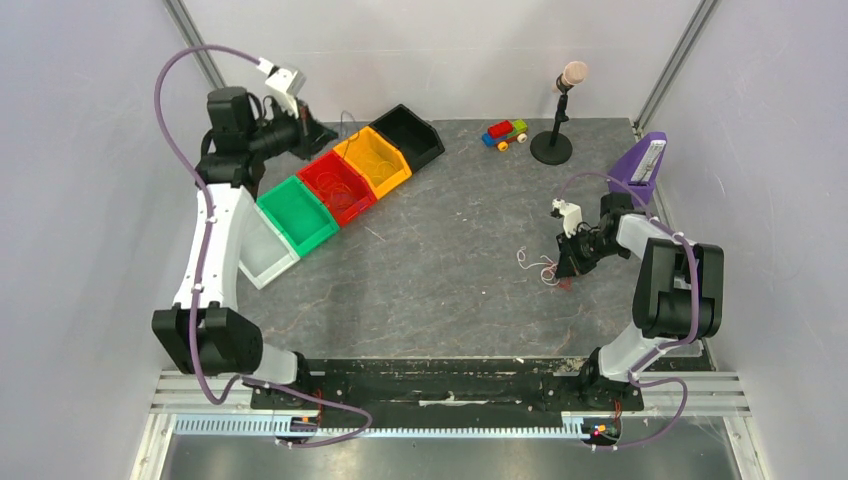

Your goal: Untangle the cables

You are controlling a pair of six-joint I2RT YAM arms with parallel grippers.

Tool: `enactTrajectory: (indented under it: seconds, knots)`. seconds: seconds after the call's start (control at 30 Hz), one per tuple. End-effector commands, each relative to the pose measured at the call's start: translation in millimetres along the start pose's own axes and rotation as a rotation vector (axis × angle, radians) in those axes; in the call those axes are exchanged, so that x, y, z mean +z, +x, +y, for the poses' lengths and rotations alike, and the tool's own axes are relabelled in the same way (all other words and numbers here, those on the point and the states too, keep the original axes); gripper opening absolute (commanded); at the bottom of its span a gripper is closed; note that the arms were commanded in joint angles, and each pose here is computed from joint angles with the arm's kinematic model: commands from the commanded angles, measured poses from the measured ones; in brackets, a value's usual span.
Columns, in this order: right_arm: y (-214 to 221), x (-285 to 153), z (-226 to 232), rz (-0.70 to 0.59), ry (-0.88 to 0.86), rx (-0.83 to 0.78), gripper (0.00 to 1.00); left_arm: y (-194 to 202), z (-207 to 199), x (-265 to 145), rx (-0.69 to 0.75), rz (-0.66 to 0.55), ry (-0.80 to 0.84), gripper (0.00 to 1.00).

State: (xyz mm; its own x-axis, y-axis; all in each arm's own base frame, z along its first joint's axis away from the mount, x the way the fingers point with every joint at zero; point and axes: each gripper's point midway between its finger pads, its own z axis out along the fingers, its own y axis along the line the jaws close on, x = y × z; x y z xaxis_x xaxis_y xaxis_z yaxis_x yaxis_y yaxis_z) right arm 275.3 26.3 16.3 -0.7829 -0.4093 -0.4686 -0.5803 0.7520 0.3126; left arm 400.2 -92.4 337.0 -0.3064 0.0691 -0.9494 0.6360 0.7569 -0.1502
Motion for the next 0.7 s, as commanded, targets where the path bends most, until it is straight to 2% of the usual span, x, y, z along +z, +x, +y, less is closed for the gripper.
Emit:
enactTrajectory:
  seconds: [0.0, 0.17, 0.3, 0.5, 0.67]
  knots:
    - [-14.3, -3.4, -3.3, -0.036, -0.005, 0.002, 0.03, -68.1, 3.0, 23.0, -0.013, -0.163, -0.056, 0.02]
    - [-15.0, -1.0, -1.8, -0.038, -0.022, 0.019, 0.03, -107.0, 11.5, 64.2, 0.034, -0.250, -0.084, 0.02]
    - [-13.2, 0.8, -2.5, -0.029, -0.026, 0.029, 0.03, -129.9, 24.7, 99.4, 0.008, -0.330, -0.091, 0.02]
    - [-12.6, 2.0, -2.4, -0.016, -0.038, 0.040, 0.02, -135.1, 50.7, 157.3, 0.035, -0.374, -0.146, 0.02]
    - [-14.5, 2.5, -3.6, -0.011, -0.046, 0.047, 0.02, -114.7, 85.4, 194.4, 0.112, -0.364, -0.244, 0.02]
